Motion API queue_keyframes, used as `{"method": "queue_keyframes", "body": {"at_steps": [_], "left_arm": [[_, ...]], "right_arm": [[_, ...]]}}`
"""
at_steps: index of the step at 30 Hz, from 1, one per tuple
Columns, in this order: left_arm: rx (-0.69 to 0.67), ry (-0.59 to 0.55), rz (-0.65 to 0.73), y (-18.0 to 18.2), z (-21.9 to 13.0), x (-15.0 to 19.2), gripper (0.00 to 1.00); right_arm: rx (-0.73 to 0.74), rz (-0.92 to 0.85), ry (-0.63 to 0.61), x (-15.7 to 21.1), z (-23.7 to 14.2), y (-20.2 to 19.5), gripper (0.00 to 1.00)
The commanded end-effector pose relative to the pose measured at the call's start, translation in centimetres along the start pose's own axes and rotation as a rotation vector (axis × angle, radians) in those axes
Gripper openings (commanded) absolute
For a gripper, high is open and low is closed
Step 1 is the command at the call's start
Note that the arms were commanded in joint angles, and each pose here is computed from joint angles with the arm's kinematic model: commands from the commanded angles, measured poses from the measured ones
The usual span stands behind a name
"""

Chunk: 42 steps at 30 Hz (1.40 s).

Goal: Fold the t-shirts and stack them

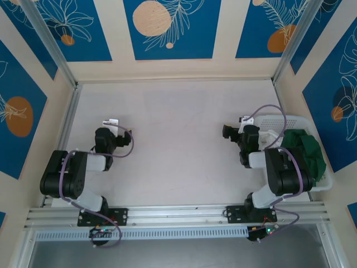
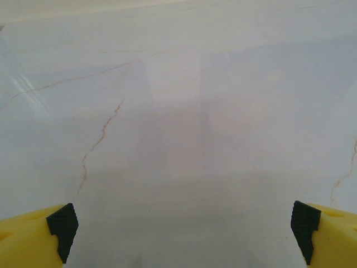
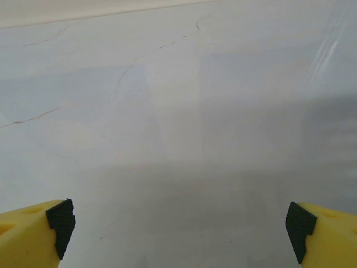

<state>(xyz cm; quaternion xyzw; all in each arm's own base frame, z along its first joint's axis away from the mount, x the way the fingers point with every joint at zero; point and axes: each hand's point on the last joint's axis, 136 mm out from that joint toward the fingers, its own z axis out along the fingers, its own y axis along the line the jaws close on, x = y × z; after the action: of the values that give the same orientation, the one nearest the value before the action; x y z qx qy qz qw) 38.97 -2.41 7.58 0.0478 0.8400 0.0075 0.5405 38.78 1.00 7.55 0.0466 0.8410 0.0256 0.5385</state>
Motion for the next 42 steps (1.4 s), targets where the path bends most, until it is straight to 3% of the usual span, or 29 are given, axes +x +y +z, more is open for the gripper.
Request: {"method": "queue_keyframes", "body": {"at_steps": [1,26,31,32,33,35,39,42], "left_arm": [[-0.011,-0.042,0.003,0.3,0.0,-1.3,1.0],[-0.006,-0.051,0.006,0.3,-0.3,-1.7,1.0],[0.004,-0.078,0.037,-0.3,-3.2,-5.9,1.0],[-0.005,-0.103,0.04,-0.4,-4.1,-7.2,1.0],[-0.007,-0.135,0.042,-0.7,-5.1,-8.7,1.0],[0.032,-0.208,0.024,-1.9,-7.0,-11.5,1.0],[0.186,-0.313,-0.164,-4.0,-10.4,-16.5,1.0],[0.348,-0.369,-0.305,-5.9,-12.2,-18.9,1.0]], "right_arm": [[0.013,-0.005,-0.082,-2.1,-0.1,-0.2,0.99],[0.053,-0.035,-0.099,-2.4,-0.4,0.0,0.99],[0.003,-0.096,-0.202,-2.9,-2.2,1.6,0.99],[0.053,-0.101,-0.236,-3.9,-2.9,1.3,0.99],[0.178,-0.121,-0.227,-5.2,-3.7,0.7,0.99],[0.103,-0.187,-0.17,-7.6,-5.2,2.6,0.99],[0.12,0.188,-0.147,-11.6,-10.3,0.3,0.99],[0.03,0.401,-0.107,-12.6,-13.5,-0.4,0.99]]}}
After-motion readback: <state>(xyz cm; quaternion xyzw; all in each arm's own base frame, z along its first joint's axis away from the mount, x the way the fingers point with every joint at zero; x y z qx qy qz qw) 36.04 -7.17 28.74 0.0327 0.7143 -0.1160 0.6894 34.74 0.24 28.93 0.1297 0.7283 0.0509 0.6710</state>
